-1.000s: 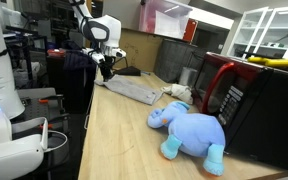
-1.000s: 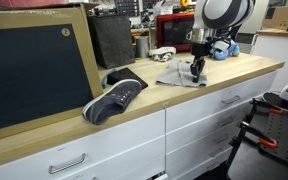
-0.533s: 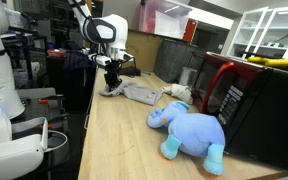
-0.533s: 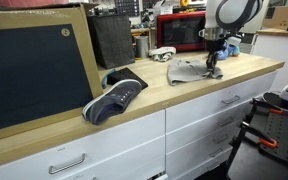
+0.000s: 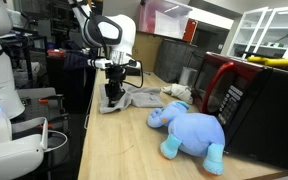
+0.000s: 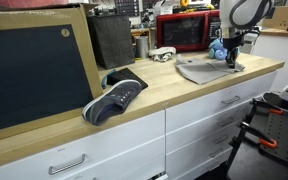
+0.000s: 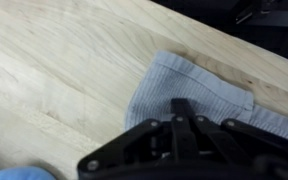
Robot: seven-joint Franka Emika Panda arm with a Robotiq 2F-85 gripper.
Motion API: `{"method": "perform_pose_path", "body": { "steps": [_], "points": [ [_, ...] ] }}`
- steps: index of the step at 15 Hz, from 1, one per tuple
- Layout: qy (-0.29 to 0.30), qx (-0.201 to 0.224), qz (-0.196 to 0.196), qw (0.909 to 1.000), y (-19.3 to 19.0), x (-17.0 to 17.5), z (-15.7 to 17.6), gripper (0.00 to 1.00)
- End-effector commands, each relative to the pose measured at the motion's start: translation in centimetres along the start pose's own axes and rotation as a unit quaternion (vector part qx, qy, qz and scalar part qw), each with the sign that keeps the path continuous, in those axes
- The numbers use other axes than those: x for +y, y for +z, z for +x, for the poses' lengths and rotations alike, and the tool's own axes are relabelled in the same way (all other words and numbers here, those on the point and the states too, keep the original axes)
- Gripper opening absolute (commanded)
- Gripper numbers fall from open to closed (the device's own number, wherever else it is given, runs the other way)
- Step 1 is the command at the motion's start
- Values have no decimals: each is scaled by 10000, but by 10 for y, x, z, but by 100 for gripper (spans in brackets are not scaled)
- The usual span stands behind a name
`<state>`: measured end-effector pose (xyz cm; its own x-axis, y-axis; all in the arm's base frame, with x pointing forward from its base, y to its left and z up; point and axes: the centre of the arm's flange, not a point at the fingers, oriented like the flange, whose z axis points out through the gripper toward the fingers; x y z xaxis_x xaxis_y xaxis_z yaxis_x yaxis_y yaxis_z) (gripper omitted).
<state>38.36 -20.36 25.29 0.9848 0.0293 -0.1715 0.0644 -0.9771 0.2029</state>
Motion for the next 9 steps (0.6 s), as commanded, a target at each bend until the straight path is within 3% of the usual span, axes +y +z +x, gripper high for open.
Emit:
{"method": "perform_pose_path", "body": {
  "steps": [1, 6, 9],
  "points": [
    [43, -318, 60, 9995, -8, 11, -2, 0],
    [136, -335, 591, 9976, -58, 15, -2, 0],
    [205, 137, 922, 9954, -97, 7, 11, 0]
  ]
}}
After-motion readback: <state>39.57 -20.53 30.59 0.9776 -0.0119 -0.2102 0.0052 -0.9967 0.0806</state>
